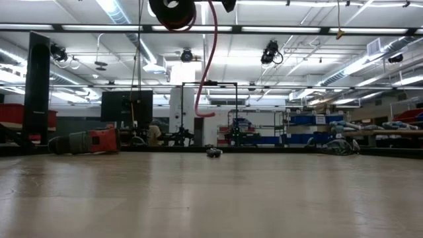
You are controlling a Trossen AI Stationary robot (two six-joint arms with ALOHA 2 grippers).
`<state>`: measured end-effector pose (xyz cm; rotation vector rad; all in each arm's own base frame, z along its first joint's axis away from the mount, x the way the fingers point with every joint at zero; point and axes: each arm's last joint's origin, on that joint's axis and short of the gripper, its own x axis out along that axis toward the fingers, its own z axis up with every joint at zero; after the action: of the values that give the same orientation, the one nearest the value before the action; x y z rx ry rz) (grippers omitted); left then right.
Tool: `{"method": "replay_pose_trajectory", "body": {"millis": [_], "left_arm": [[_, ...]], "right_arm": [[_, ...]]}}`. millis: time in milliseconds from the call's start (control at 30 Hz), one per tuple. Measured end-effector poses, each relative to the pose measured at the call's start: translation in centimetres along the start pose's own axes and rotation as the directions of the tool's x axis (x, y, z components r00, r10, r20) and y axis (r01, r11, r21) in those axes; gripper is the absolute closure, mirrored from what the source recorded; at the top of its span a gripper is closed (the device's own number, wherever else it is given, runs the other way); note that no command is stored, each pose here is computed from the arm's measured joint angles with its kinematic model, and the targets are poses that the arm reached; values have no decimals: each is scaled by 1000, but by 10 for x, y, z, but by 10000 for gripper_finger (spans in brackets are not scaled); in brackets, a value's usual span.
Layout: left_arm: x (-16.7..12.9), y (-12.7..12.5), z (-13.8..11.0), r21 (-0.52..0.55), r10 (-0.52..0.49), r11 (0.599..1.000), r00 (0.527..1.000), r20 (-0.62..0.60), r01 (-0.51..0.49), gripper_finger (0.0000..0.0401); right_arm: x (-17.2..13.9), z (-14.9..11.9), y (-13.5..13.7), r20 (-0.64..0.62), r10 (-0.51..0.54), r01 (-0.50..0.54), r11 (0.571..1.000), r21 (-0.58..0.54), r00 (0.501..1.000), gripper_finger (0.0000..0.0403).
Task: Coil cords
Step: Coil the red wire onto the black spool
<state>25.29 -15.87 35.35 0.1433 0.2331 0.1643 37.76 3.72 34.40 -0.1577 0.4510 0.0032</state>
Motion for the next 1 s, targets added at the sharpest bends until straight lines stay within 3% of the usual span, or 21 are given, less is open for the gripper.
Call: {"method": "replay_pose_trajectory", "body": {"millis": [133, 200, 300, 400, 567, 1000], "left_arm": [[-2, 10, 18, 21, 34, 999, 998, -52, -33, 264], [-4, 20, 22, 38, 84, 996, 987, -133, -80, 264], [-1, 28, 22, 71, 129, 991, 961, -246, -115, 264], [2, 34, 27, 75, 110, 993, 939, -326, -90, 264], [20, 39, 19, 132, 143, 987, 870, -472, -91, 264], [31, 48, 15, 119, 120, 991, 837, -535, -66, 266]], "right_arm": [[0, -2, 0, -16, 1, -1, 1000, -2, 1000, 403], [0, -2, 0, -18, 1, -1, 1000, -3, 1000, 403], [0, -2, 0, -22, 1, -1, 1000, -4, 1000, 403], [0, -2, 0, -22, 1, -2, 1000, -5, 1000, 403], [0, -2, -1, -23, -2, 2, 1000, -7, 1000, 403], [0, -3, -1, -29, 1, -2, 1000, -21, 1000, 403]]}}
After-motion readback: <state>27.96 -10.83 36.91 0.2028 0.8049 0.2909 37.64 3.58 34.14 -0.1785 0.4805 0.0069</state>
